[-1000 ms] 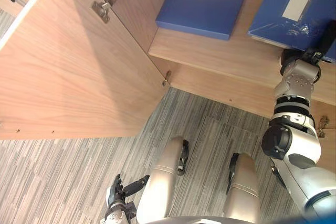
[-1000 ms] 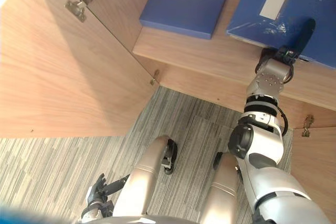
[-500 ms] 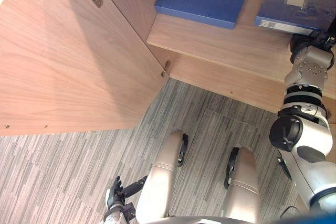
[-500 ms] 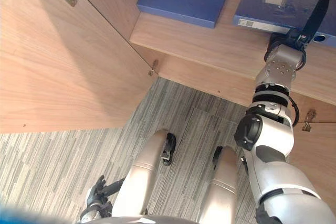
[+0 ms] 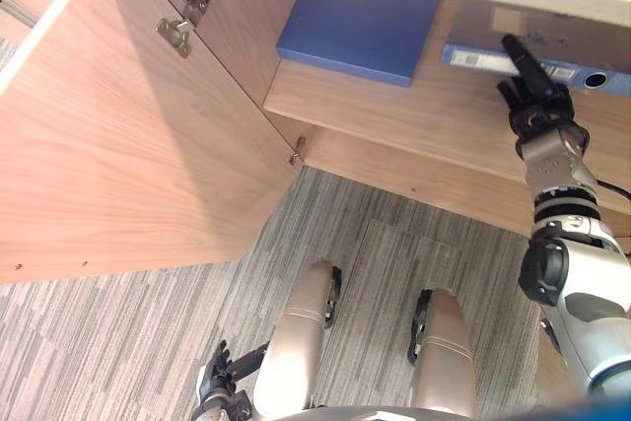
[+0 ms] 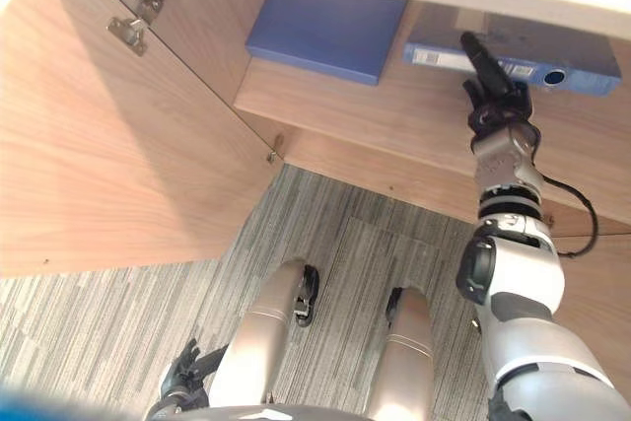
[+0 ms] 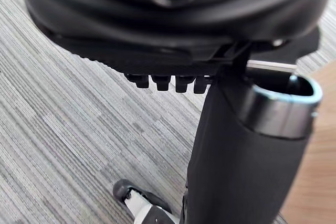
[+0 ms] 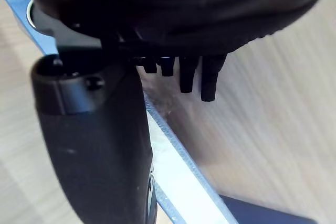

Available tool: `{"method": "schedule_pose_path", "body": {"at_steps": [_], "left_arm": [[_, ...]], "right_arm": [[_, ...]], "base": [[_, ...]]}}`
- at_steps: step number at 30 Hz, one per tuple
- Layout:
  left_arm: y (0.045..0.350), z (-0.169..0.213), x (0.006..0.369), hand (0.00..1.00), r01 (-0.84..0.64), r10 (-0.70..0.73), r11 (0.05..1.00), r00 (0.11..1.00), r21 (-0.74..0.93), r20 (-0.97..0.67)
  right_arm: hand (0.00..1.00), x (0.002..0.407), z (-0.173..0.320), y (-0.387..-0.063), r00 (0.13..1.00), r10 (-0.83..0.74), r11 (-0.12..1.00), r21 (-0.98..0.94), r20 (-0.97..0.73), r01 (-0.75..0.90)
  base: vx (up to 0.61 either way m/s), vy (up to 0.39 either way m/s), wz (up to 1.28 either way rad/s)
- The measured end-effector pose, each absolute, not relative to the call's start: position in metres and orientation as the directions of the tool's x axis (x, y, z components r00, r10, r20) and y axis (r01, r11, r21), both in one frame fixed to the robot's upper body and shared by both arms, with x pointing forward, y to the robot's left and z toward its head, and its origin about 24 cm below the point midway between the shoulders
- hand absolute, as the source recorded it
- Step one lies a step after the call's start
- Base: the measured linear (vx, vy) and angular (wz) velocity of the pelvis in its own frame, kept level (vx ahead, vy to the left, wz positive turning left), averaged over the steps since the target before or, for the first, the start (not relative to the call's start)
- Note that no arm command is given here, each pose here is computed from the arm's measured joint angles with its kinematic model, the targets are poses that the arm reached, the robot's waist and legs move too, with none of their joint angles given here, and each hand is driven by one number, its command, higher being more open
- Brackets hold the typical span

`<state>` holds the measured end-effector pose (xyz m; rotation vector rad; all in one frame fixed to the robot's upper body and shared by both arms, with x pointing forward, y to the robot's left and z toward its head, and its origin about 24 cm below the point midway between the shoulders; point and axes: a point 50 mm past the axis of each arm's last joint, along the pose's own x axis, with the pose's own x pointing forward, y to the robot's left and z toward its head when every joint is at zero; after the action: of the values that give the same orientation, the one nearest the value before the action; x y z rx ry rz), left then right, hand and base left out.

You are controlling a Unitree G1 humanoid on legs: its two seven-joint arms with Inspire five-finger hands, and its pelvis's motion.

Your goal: Walk over to the cabinet, pick up the folder, carry it to the office cabinet, place the folder inside the office cabinet, then close the office cabinet door

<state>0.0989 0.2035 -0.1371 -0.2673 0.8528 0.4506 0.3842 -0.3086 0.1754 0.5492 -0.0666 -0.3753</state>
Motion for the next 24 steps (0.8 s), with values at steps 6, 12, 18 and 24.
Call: {"method": "schedule_pose_path", "body": {"at_steps": [6, 12, 18, 24], "left_arm": [[0.205, -0.136, 0.099, 1.0, -0.415, 0.224, 0.908, 0.602, -0.061, -0.766], [0.203, -0.136, 0.094, 1.0, -0.376, 0.197, 0.925, 0.604, -0.058, -0.773], [0.203, -0.136, 0.094, 1.0, -0.365, 0.196, 0.93, 0.607, -0.051, -0.771], [0.201, -0.136, 0.096, 1.0, -0.334, 0.183, 0.942, 0.609, -0.04, -0.772]], "right_arm": [[1.0, 0.361, 0.141, -0.336, 0.931, -0.353, 0.826, 0.438, -0.089, 0.355], [1.0, 0.348, 0.126, -0.349, 0.923, -0.365, 0.84, 0.386, -0.119, 0.382], [1.0, 0.344, 0.125, -0.351, 0.932, -0.337, 0.941, -0.061, -0.131, 0.332], [1.0, 0.346, 0.124, -0.347, 0.935, -0.328, 0.943, -0.115, -0.133, 0.314]], "base": [[0.06, -0.033, 0.14], [0.01, -0.003, 0.04], [0.0, 0.005, -0.02], [0.0, 0.001, -0.01]]}}
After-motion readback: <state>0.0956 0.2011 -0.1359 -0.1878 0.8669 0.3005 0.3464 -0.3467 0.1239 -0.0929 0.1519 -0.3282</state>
